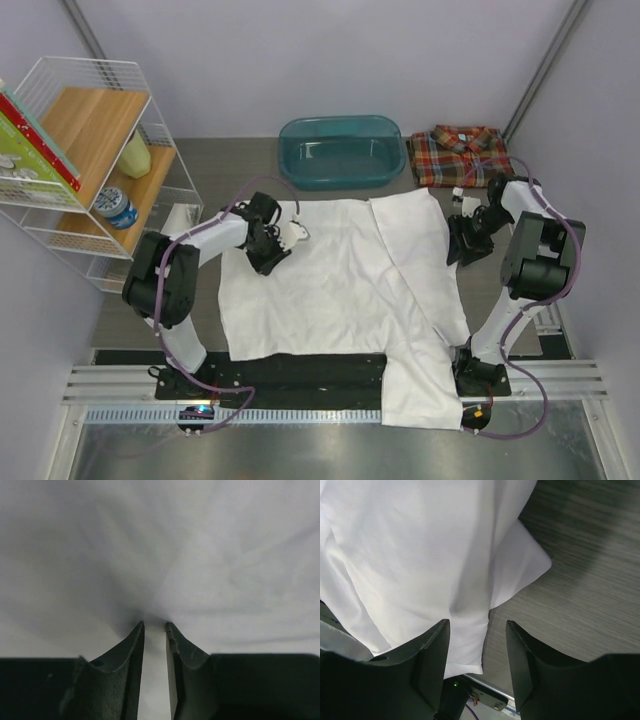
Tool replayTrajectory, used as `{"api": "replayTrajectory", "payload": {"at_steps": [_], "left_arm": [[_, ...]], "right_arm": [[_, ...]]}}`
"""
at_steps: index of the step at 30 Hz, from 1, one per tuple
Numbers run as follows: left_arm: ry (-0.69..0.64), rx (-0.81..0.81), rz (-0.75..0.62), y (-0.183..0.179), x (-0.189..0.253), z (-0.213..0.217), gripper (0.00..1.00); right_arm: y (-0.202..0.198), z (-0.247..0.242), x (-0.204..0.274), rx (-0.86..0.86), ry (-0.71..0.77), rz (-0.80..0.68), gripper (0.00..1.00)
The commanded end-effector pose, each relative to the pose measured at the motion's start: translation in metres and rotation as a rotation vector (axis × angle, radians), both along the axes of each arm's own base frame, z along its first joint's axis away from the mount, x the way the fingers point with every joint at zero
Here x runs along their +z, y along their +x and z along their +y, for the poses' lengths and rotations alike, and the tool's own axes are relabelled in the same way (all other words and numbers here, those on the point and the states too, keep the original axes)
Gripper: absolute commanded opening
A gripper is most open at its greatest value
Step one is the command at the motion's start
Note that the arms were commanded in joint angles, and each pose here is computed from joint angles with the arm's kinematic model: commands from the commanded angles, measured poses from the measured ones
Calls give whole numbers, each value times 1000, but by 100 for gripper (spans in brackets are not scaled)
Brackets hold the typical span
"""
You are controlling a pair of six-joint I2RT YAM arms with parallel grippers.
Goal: Fold and stack the long sleeve shirts
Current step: Flatten the shirt out
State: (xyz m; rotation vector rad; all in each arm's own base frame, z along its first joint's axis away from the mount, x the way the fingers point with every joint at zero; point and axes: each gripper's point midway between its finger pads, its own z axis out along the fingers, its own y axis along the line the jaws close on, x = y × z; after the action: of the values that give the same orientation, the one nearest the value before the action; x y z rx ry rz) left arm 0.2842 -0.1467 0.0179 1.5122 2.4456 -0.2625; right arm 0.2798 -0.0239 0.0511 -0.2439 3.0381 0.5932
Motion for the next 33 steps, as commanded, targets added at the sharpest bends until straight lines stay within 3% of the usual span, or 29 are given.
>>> {"api": "replayTrajectory", "payload": {"at_steps": [1, 8, 16, 24, 26, 27, 28, 30, 33], "left_arm": [[80, 37, -22, 33, -10, 34, 24], [9, 62, -33, 42, 9, 23, 41], [-10, 71, -41, 46, 18, 19, 44], [-17, 80, -48, 49, 17, 18, 46], [-16, 77, -54, 50, 18, 17, 46], [-14, 77, -59, 51, 19, 18, 47], [-15, 78, -61, 51, 20, 18, 47], [-23, 80, -67, 50, 25, 17, 47], [-64, 81, -89, 48, 42, 12, 47]], "right_arm": [[16, -4, 16, -26, 19, -45, 56], [-55, 5, -12, 60, 79, 95, 64], [-94, -6, -27, 216, 72, 124, 57], [-125, 9, -38, 265, 167, 191, 59], [-127, 15, -37, 279, 208, 190, 48], [-128, 16, -33, 280, 220, 194, 38], [-124, 16, -30, 288, 224, 175, 21], [-119, 21, -12, 284, 258, 139, 2], [-103, 29, 25, 306, 307, 16, 1]]}}
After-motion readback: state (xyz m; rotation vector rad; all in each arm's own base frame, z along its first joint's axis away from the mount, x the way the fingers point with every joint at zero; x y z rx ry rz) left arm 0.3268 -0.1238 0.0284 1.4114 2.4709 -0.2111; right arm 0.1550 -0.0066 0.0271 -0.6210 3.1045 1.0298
